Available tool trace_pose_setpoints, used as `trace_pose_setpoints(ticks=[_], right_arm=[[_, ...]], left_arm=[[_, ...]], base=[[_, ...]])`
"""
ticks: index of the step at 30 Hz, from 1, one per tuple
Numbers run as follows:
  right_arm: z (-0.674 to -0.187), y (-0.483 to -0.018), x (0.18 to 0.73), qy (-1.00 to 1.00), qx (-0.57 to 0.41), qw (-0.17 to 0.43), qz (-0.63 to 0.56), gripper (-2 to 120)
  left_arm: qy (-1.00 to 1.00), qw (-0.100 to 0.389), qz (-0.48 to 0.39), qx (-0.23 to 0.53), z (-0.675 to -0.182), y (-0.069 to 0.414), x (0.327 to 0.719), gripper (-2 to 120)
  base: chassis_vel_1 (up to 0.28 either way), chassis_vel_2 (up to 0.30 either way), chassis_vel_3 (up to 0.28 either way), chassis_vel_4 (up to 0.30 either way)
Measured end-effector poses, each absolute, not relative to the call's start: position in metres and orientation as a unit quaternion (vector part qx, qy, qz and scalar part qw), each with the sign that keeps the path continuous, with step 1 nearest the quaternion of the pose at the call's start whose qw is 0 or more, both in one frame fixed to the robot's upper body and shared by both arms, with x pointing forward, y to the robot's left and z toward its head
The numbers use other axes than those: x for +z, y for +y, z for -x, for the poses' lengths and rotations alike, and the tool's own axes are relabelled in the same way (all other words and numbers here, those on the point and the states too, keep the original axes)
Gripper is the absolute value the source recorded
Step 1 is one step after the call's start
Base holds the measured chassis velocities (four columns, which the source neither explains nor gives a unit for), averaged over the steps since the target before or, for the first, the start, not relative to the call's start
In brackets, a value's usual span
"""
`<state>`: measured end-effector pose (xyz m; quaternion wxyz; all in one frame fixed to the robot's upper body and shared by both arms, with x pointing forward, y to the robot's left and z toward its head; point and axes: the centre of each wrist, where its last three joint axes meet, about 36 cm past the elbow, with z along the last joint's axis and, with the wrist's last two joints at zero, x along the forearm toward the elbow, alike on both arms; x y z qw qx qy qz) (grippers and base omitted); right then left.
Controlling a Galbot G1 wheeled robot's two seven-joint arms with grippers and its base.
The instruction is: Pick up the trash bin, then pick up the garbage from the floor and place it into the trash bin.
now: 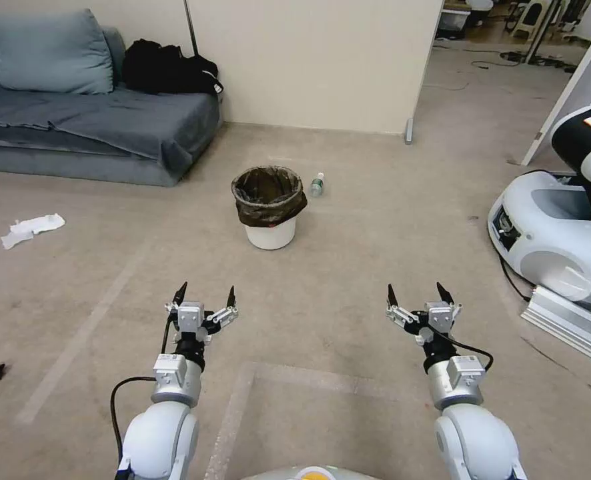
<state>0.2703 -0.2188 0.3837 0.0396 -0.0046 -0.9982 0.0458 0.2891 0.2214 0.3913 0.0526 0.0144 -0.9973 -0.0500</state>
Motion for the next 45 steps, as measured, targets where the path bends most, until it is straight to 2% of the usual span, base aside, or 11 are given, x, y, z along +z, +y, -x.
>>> trace_pose_setpoints(ticks=[1,7,11,17,23,45], right_arm=[[-0.270,-0.219,0.384,-0.998,0.046,0.040,0.005,100],[-0.217,-0.199,0.436,-0.996,0.066,0.045,0.040,100],[-0.204,-0.196,0.452,-0.995,0.073,0.047,0.052,100],[-0.203,-0.196,0.453,-0.995,0.073,0.046,0.053,100],[-0.205,-0.196,0.439,-0.997,0.066,-0.002,0.041,100],[-0.205,-0.198,0.436,-0.997,0.075,-0.007,0.031,100]], left_arm=[[-0.997,0.053,-0.014,-0.050,-0.289,0.221,0.391,100],[-0.991,0.088,-0.066,-0.080,-0.265,0.202,0.449,100],[-0.986,0.104,-0.095,-0.093,-0.252,0.195,0.479,100],[-0.985,0.118,-0.091,-0.085,-0.248,0.186,0.479,100],[-0.985,0.120,-0.090,-0.085,-0.248,0.185,0.475,100],[-0.984,0.137,-0.079,-0.079,-0.242,0.179,0.470,100]], base=[[0.000,0.000,0.000,0.000],[0.000,0.000,0.000,0.000],[0.000,0.000,0.000,0.000],[0.000,0.000,0.000,0.000],[0.000,0.000,0.000,0.000],[-0.011,0.010,0.008,-0.009]])
